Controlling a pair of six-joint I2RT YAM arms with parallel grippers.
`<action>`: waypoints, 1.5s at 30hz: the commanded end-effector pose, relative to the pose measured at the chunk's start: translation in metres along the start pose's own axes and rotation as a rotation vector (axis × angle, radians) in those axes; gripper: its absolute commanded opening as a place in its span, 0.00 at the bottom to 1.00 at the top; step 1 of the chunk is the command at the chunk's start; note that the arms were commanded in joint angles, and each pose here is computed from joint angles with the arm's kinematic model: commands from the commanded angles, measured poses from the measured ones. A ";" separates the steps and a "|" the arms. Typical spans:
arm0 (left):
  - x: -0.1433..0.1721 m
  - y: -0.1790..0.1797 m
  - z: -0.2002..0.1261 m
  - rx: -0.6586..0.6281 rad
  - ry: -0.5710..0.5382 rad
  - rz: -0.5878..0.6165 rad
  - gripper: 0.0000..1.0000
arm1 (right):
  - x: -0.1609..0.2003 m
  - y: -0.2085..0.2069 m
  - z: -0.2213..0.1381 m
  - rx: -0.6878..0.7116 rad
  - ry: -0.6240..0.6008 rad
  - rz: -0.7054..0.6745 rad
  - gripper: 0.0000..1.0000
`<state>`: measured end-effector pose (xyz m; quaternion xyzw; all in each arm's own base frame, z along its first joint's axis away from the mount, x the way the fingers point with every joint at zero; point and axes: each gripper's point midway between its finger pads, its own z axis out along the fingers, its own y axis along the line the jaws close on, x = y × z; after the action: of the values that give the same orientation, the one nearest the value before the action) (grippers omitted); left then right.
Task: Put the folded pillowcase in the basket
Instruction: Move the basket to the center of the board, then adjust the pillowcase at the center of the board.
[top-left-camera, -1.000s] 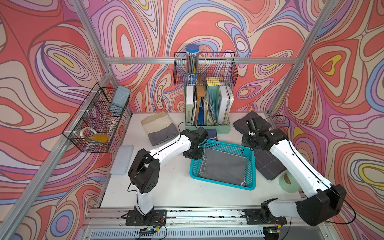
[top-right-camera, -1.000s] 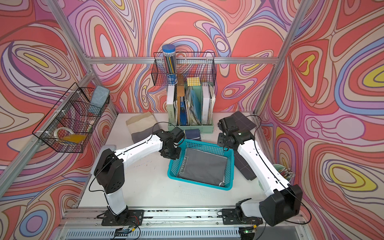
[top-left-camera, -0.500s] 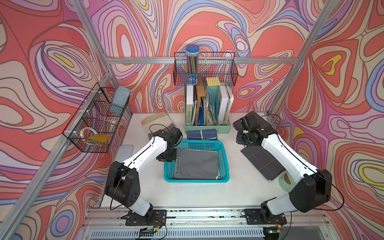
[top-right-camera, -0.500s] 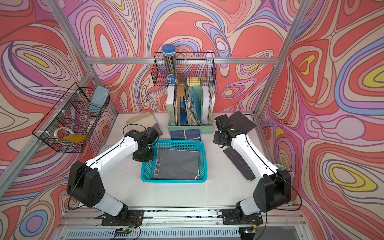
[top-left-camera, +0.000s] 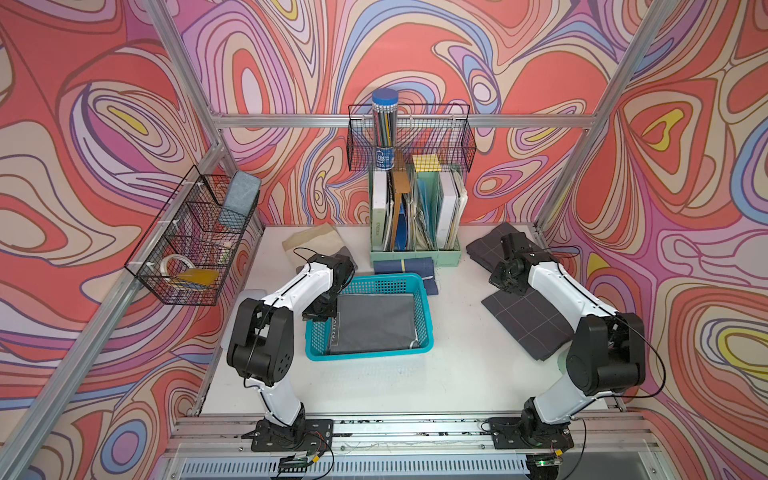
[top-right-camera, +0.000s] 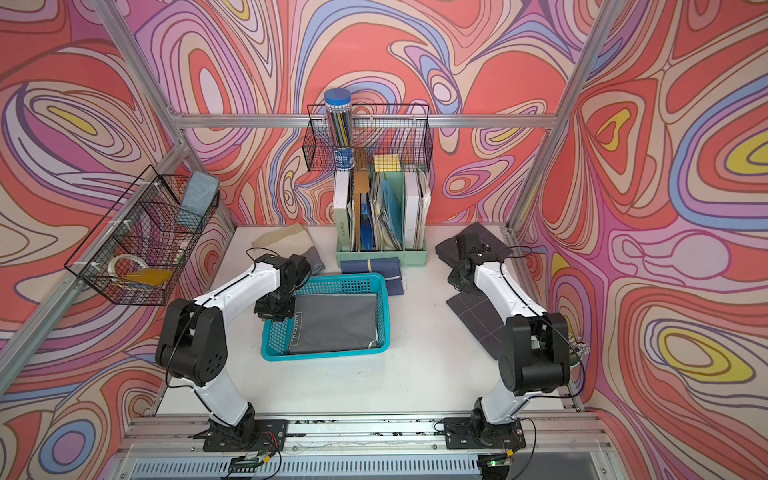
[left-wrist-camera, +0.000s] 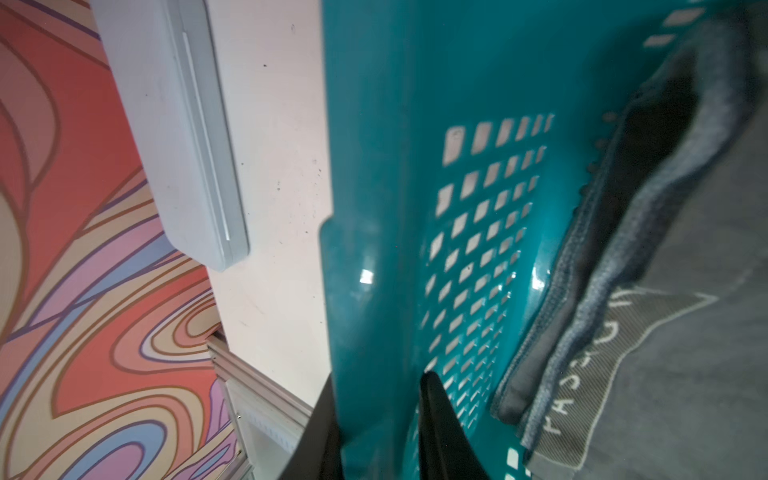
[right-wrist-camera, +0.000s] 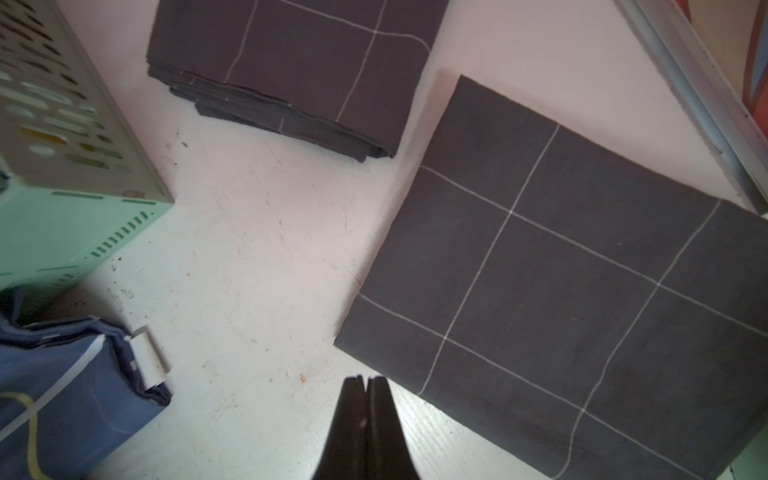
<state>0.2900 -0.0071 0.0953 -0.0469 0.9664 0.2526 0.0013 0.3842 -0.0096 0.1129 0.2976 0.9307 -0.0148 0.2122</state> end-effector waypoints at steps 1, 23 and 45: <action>0.013 0.052 0.015 -0.350 0.084 0.112 0.00 | 0.019 -0.018 0.026 0.068 0.072 0.044 0.00; -0.001 0.062 -0.053 -0.180 -0.146 -0.032 0.95 | 0.059 -0.056 0.049 0.146 0.177 0.068 0.00; 0.017 0.027 -0.185 0.379 -0.464 -0.067 0.99 | 0.077 0.134 0.003 -0.554 0.418 -0.015 0.00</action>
<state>0.2739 -0.0507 0.2757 -0.0320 0.9608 0.1398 0.2371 0.3827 0.1030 0.0575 0.2539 0.9475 0.1758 0.0825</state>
